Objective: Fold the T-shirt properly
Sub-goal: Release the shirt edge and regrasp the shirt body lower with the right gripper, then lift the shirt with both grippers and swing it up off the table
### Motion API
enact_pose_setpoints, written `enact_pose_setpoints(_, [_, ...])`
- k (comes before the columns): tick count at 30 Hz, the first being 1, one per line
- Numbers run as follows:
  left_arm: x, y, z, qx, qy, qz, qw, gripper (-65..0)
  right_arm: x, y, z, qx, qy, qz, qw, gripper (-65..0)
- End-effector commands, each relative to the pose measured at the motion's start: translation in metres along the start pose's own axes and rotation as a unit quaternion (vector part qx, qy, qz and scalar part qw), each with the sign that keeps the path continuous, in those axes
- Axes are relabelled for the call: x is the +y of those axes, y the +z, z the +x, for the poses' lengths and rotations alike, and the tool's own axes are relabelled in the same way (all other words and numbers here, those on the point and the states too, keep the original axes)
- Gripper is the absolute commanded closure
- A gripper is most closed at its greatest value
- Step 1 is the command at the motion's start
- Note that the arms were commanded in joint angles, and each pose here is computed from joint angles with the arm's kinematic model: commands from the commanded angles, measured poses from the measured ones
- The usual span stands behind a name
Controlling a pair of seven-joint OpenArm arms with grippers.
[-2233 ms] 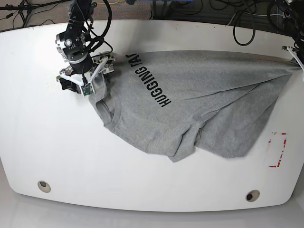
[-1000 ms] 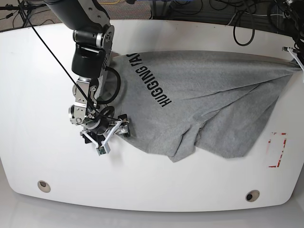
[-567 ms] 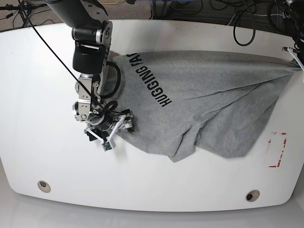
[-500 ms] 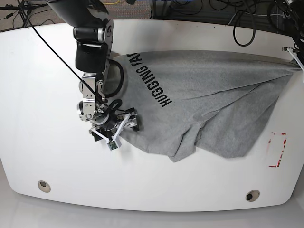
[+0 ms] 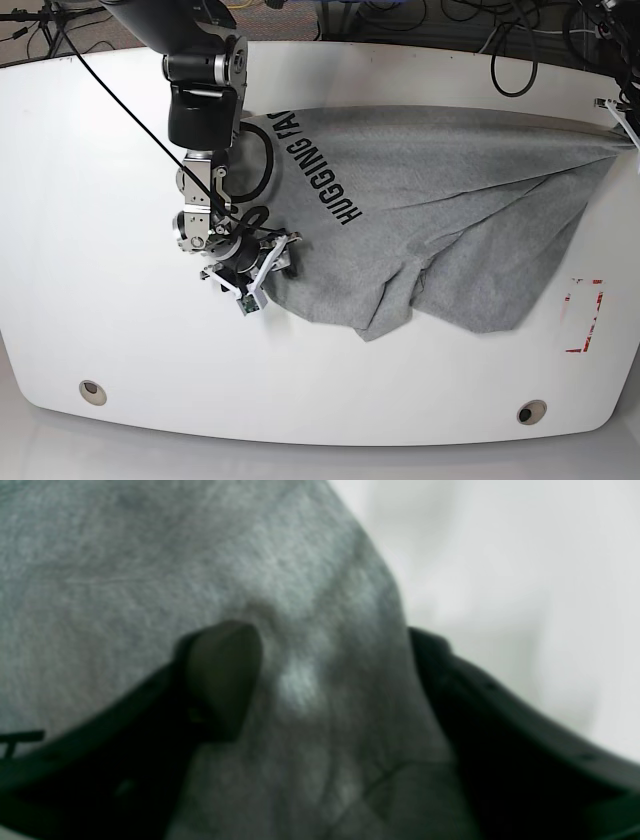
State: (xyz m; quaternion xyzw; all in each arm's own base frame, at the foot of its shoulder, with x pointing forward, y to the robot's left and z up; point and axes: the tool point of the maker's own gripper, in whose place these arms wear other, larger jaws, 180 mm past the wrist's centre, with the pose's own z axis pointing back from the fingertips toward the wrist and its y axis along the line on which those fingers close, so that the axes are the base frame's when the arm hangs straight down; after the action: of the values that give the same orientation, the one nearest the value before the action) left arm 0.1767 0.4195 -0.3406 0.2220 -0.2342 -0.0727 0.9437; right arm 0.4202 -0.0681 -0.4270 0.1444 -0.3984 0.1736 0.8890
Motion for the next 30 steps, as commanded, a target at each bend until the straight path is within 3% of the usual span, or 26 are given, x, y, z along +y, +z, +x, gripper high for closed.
enact_pose_setpoints(1, [0.011, 0.005, 0.008, -0.011, -0.004, 0.016, 1.0, 0.0, 0.0, 0.001, 0.008, 0.005, 0.012, 0.003, 0.9999, -17.8])
enact_pose_setpoints(4, [0.011, 0.005, 0.008, -0.011, -0.004, 0.016, 1.0, 0.0, -0.002, 0.007, 0.021, -0.011, 0.022, -0.005, 0.9997, -4.9])
enact_pose_setpoints(6, [0.01, 0.005, 0.008, -0.011, -0.004, 0.015, 1.0, 0.0, -0.004, 0.012, 0.028, -0.02, 0.03, -0.012, 0.9993, 0.0])
enact_pose_setpoints(18, [0.002, 0.004, 0.017, -0.02, -0.017, 0.005, 1.0, 0.0, -0.008, 0.062, 0.055, -0.043, 0.076, -0.069, 0.9938, 0.0])
enact_pose_setpoints(26, [0.012, 0.021, 0.06, -0.078, -0.023, 0.033, 0.996, 0.0, -0.017, 0.106, 0.084, -0.061, 0.109, -0.122, 0.9846, 0.0])
enact_pose_setpoints(30, [0.009, 0.029, 0.1, -0.124, -0.034, 0.039, 0.991, 0.0, -0.021, 0.121, 0.103, -0.074, 0.12, -0.141, 0.98, 0.0])
